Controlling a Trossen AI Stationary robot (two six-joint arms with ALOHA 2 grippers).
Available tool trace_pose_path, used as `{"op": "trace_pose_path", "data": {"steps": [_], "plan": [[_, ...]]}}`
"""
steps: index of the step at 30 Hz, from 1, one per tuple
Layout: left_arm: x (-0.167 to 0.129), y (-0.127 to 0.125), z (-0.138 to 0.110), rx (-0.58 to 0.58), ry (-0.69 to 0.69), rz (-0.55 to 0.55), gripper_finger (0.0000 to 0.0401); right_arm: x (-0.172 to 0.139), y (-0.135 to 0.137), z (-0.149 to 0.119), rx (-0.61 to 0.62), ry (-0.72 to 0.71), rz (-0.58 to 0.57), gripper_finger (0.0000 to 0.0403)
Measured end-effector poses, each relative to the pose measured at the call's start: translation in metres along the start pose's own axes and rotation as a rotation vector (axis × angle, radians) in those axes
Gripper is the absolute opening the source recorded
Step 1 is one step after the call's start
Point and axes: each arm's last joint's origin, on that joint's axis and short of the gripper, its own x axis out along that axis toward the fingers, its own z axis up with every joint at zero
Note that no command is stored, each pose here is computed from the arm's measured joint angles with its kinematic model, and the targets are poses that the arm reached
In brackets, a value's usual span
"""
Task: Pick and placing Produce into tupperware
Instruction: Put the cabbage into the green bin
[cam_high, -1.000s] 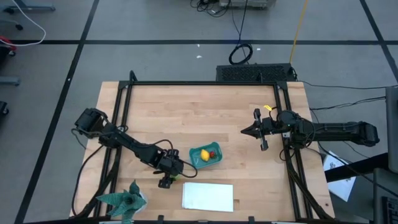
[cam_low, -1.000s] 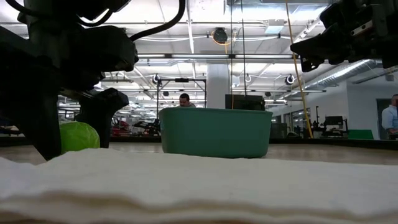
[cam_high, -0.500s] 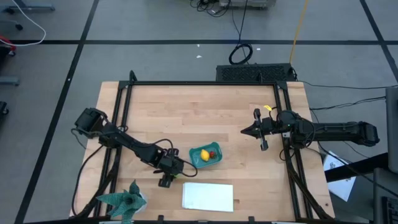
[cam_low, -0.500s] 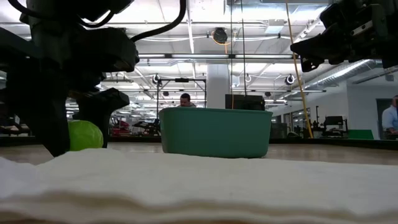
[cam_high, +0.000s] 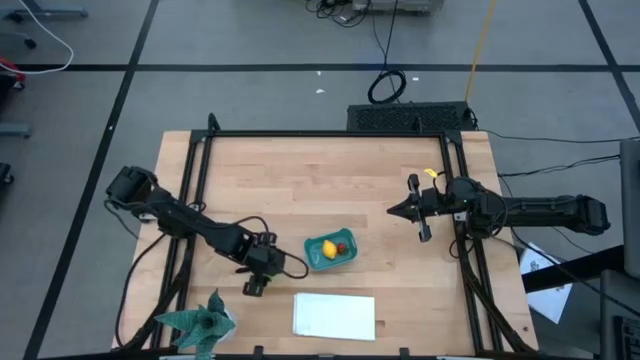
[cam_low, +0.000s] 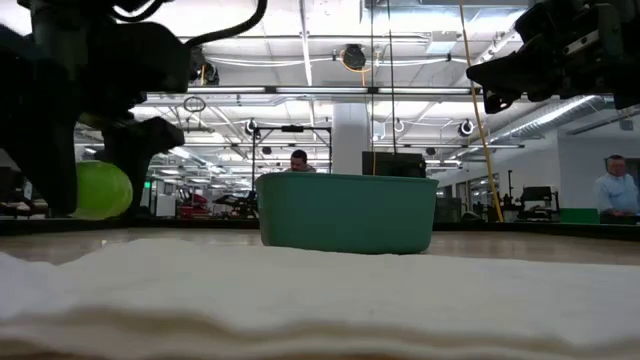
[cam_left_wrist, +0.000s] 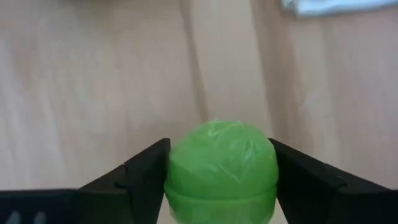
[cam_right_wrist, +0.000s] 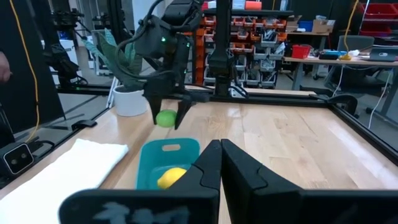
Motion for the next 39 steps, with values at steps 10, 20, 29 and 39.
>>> {"op": "trace_pose_path", "data": {"steps": [10,20,29,39], "plan": [[-0.028,0.014,0.002,-0.031,-0.069,0.004,0.0217,0.000,0.000,0.000,0.002,-0.003,0.000,0.0000],[-0.062,0.021,0.015,0.022,-0.080,0.021,0.0247,0.000,0.000,0.000,0.002,-0.003,0.000,0.0000],[-0.106,0.023,0.041,0.091,-0.115,0.042,0.0227,0.000,0.000,0.000,0.000,-0.001,0.000,0.0000],[-0.145,0.029,0.053,0.083,-0.117,0.062,0.0231,0.000,0.000,0.000,0.000,-0.001,0.000,0.0000]]}}
